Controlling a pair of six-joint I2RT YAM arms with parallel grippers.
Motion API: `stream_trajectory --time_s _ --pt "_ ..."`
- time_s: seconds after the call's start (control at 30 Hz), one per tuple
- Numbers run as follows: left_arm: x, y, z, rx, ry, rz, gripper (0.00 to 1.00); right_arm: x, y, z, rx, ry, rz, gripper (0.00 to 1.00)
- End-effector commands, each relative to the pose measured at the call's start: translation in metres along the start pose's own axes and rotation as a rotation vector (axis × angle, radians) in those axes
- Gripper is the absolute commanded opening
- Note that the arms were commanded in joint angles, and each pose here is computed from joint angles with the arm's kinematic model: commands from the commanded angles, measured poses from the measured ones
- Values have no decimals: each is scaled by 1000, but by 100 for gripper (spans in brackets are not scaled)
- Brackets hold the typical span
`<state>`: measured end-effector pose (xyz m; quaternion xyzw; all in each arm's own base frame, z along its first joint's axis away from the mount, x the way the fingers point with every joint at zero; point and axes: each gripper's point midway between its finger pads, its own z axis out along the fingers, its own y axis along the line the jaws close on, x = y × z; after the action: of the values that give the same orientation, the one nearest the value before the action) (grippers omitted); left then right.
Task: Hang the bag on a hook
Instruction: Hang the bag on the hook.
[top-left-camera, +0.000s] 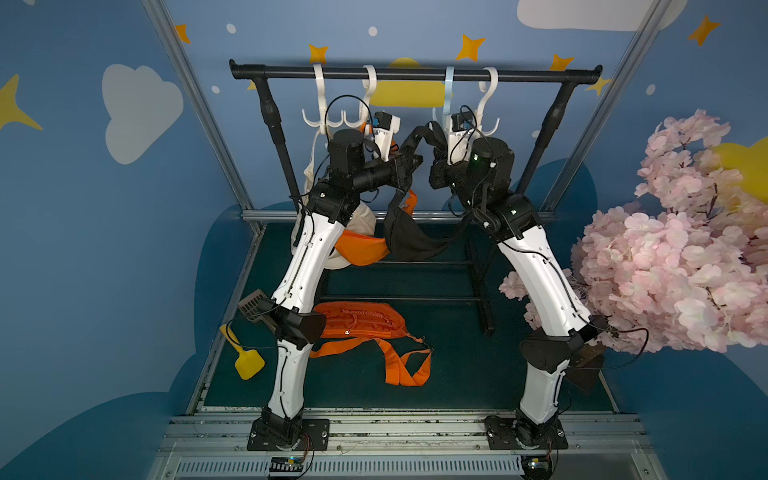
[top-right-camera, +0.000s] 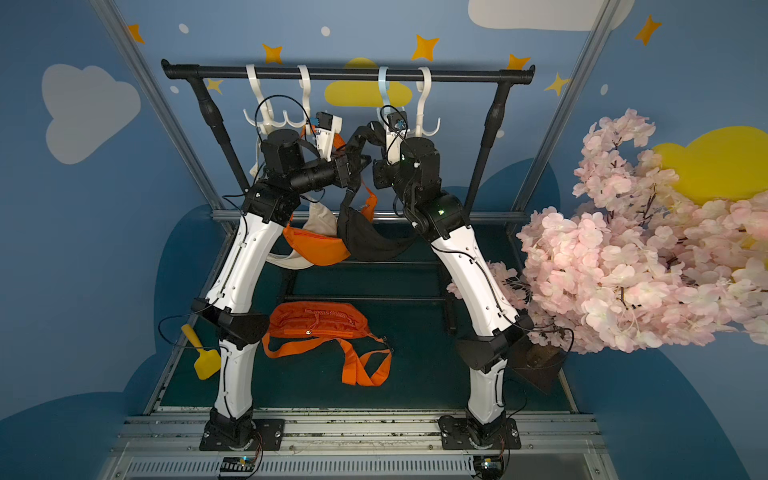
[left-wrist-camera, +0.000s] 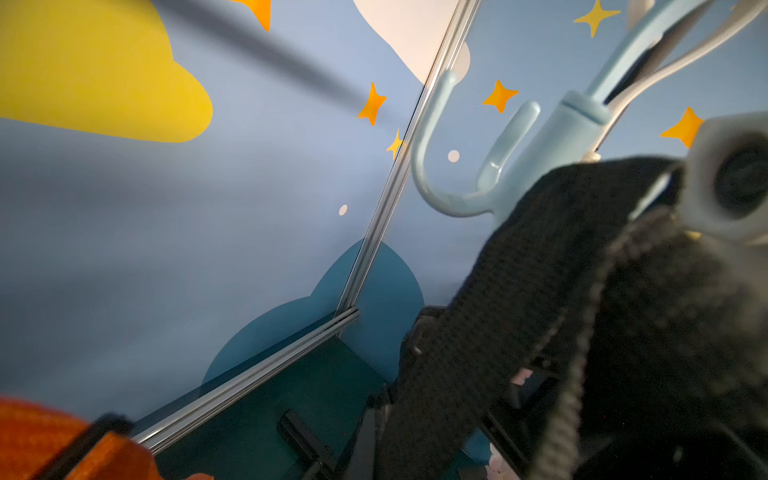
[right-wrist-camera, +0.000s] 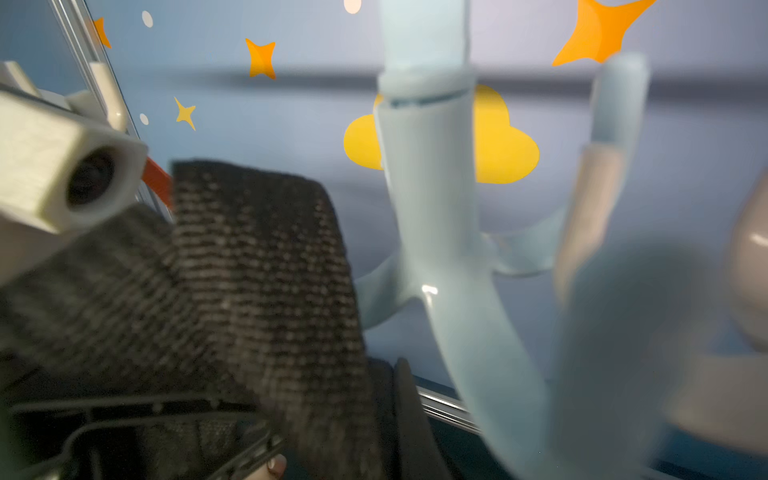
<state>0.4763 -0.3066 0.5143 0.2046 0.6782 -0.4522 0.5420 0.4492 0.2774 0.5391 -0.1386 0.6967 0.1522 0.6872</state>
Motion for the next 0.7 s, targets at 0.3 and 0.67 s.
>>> stream_trajectory --time_s 0.3,0.67 --pt "-4 -12 -9 30 7 14 10 -28 1 -25 -28 -56 23 0" --pt "1 -32 -16 106 21 90 37 7 -2 -22 -20 15 28 0"
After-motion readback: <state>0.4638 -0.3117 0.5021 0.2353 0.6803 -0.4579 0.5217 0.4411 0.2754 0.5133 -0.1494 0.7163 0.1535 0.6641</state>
